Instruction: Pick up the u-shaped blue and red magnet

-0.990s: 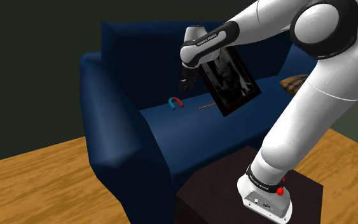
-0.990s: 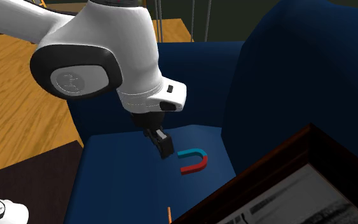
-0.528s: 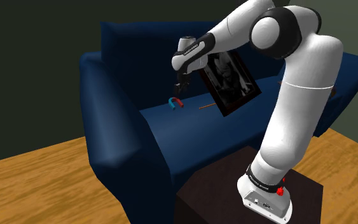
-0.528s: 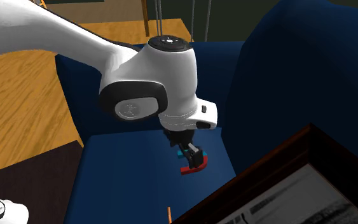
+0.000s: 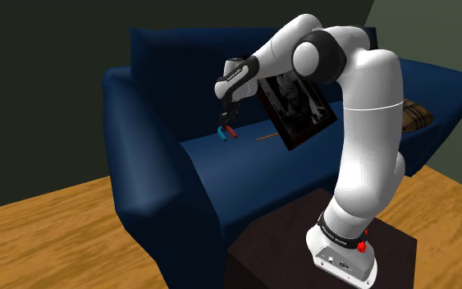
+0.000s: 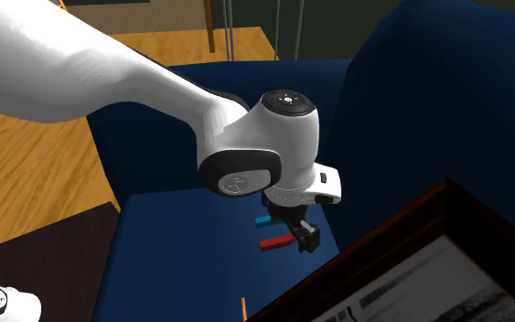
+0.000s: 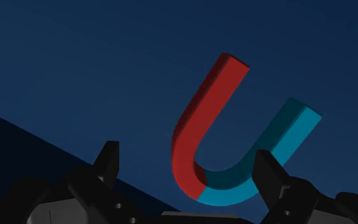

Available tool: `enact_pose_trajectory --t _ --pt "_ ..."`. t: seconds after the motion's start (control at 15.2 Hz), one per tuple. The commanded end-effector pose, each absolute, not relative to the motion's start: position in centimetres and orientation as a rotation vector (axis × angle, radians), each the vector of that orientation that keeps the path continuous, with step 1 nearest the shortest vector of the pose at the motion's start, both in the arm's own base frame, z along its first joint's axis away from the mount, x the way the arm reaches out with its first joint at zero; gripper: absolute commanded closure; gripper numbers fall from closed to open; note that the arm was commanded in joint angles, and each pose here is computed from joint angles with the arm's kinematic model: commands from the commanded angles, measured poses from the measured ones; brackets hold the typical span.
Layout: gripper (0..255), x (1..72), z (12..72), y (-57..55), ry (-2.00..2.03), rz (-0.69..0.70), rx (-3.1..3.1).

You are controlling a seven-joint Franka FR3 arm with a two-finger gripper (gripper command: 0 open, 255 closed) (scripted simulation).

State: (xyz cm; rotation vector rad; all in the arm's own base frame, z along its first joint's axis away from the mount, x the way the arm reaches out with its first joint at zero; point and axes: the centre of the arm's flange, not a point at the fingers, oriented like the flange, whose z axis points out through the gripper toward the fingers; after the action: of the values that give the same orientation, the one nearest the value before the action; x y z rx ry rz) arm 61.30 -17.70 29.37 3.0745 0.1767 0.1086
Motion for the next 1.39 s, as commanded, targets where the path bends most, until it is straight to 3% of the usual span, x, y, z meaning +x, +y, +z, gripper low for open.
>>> enact_pose_trajectory --t 0.0,0.33,0.4,1.32 --pt "0 61.4 28.3 -17.8 0.177 0.11 3.074" --pt "0 61.4 26.4 -17.8 0.177 0.11 3.074" --pt "255 61.4 26.6 -17.8 0.177 0.11 3.074" --pt "255 61.4 29.0 -17.8 0.177 0.11 3.074"
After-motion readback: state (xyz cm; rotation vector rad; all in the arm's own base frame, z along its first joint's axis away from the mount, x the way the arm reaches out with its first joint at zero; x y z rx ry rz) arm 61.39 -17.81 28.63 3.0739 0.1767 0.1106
